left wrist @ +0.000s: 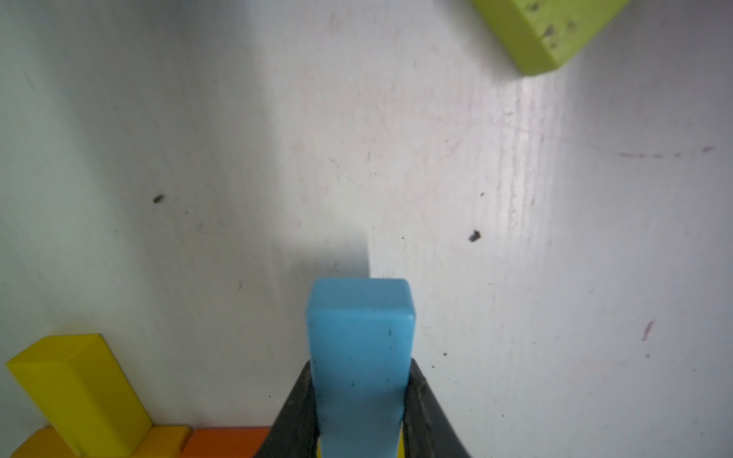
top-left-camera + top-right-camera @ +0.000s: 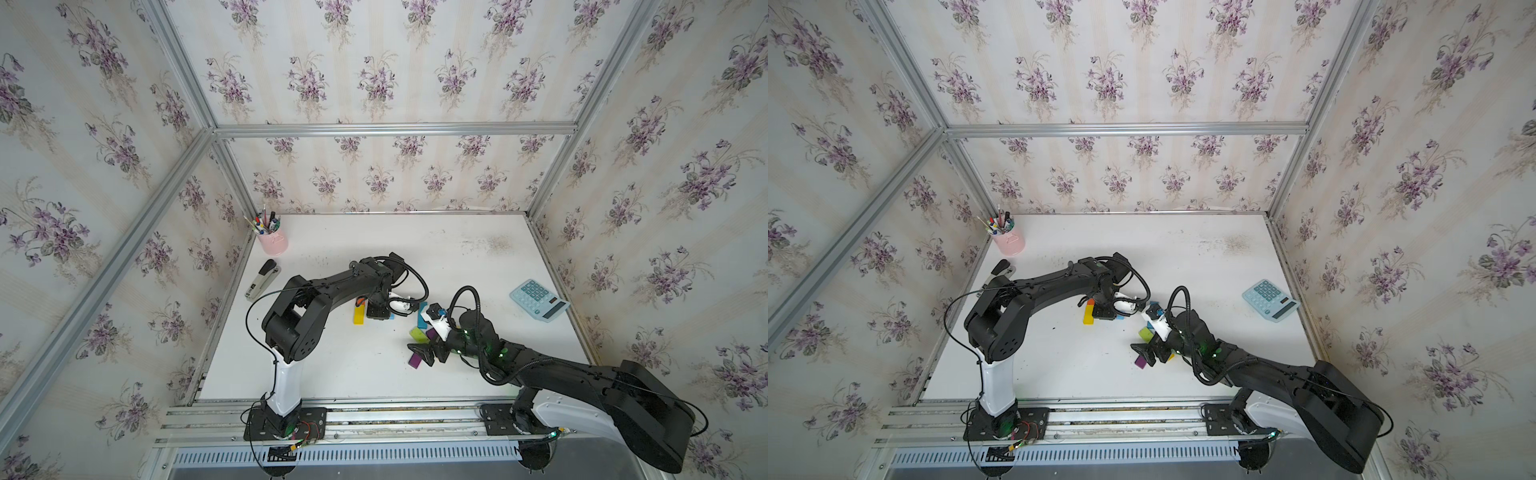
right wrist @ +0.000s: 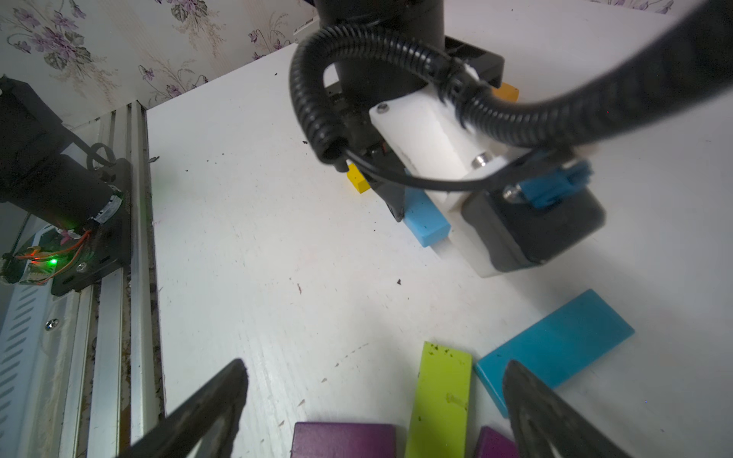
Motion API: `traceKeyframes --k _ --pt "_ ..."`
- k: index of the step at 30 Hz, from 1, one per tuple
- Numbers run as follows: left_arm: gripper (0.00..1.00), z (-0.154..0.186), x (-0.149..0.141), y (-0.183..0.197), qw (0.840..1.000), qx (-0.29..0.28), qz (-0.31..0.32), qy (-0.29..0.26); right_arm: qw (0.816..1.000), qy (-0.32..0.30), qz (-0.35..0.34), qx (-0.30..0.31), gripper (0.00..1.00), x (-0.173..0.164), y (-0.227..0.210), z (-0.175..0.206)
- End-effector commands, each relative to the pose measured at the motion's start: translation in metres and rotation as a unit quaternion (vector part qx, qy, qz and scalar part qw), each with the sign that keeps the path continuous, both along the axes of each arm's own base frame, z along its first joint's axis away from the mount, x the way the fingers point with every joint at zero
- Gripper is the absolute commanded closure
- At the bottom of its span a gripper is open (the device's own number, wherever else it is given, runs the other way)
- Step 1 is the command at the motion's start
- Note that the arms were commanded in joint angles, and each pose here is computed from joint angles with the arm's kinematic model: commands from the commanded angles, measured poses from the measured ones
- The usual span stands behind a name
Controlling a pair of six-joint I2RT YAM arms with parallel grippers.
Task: Assemble the letter t with building blocks
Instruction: Assemble the building block at the center of the board.
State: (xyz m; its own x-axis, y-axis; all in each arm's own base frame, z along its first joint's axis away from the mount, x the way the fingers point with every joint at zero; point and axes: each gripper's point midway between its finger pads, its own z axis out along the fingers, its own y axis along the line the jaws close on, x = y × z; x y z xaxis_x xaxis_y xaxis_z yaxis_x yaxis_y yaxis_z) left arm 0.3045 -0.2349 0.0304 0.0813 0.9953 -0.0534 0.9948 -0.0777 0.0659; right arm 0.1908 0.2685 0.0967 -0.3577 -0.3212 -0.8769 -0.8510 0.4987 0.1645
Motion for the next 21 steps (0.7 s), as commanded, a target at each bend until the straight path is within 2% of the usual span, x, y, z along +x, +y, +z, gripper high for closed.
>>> traceKeyframes --k 1,21 --pt "0.79 0.000 -0.001 0.003 1.000 0.008 -0.006 0.003 1.000 -0.010 0.007 0.005 0.00 0.001 0.003 0.005" --pt "0.77 -0.011 -0.015 0.008 0.999 0.025 -0.003 0.027 1.000 0.004 0.008 -0.009 0.00 0.002 0.005 -0.004"
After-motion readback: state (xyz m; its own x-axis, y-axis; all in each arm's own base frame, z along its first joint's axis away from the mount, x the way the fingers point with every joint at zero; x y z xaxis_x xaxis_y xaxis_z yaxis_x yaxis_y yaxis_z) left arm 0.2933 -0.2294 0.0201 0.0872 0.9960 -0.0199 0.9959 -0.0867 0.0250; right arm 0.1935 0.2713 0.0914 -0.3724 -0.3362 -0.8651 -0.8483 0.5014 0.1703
